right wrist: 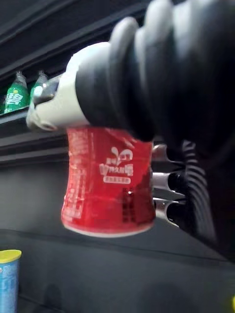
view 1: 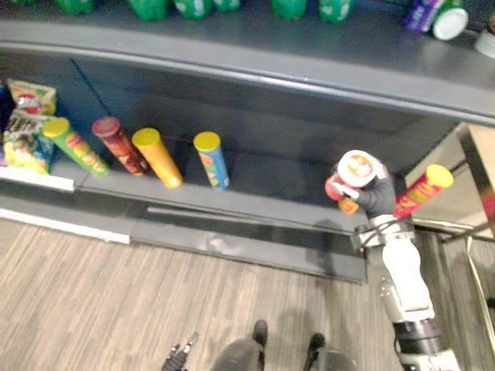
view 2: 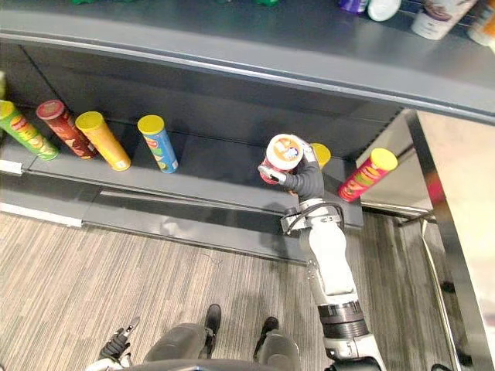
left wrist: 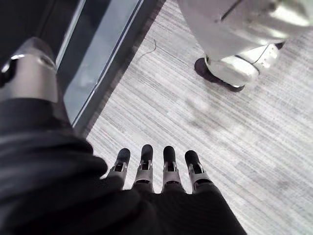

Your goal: Put the gum and the chips on the shelf.

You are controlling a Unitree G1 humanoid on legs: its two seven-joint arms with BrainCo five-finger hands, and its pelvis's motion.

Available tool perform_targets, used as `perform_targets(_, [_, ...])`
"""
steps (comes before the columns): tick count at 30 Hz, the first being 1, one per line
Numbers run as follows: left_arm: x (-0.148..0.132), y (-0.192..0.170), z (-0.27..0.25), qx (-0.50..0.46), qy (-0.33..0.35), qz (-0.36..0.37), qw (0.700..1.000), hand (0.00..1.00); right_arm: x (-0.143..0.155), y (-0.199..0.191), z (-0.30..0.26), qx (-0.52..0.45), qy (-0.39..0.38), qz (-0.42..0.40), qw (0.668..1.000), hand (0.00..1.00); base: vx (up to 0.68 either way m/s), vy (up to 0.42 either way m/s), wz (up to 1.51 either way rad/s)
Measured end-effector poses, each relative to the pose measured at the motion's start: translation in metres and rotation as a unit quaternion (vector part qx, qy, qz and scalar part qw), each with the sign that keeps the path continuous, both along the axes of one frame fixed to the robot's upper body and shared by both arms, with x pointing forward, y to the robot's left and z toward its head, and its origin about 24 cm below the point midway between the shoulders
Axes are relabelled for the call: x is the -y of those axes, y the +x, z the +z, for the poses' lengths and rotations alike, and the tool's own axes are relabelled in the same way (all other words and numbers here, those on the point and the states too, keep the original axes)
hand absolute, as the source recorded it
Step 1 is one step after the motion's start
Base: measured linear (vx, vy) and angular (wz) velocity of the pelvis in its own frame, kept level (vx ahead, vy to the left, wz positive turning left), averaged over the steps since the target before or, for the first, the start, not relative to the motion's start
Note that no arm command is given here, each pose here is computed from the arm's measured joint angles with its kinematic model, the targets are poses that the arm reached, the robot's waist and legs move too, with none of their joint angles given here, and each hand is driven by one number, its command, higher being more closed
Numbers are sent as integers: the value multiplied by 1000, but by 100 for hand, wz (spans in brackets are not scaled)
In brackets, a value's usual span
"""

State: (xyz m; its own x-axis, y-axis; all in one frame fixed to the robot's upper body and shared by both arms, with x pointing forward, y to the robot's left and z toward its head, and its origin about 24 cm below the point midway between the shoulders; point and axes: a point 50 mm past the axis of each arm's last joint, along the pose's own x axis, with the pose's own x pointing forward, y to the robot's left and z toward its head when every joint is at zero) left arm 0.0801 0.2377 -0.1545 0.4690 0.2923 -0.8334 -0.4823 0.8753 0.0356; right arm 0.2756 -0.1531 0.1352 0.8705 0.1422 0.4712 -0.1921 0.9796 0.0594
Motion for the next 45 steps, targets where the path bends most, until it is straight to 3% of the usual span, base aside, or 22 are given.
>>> perform_targets(7, [6, -7, -5, -23, -14, -1, 1000, 0, 22, -12, -23, -43, 5, -44, 998, 100, 79, -104, 42])
perform_targets(19, [8, -12, -6, -39, -3, -35, 999, 0, 4, -9, -53, -110, -13, 7, 994, 100, -14, 10, -21])
perform_targets(23, [9, -12, -6, -42, -3, -45, 998, 0, -16, -10, -65, -138, -26, 59, 988, 100, -27, 0, -6])
perform_targets(29, [10, -13, -7, -45, -3, -50, 998, 0, -73, -12, -62, -145, -21, 210, 967, 100, -21, -3, -11])
perform_targets(32, [13, -15, -8, -53, -7, -57, 997, 0, -98, -15, -51, -131, -12, 280, 951, 100, -23, -13, -7])
perform_targets(37, [13, -17, -9, -59, -8, -55, 997, 0, -114, -10, -12, -70, 3, 332, 941, 100, -53, -19, -9])
perform_targets(45, [12, -20, -10, -75, -10, -51, 996, 0, -104, 12, 64, 51, -28, 312, 948, 100, -61, -15, -3])
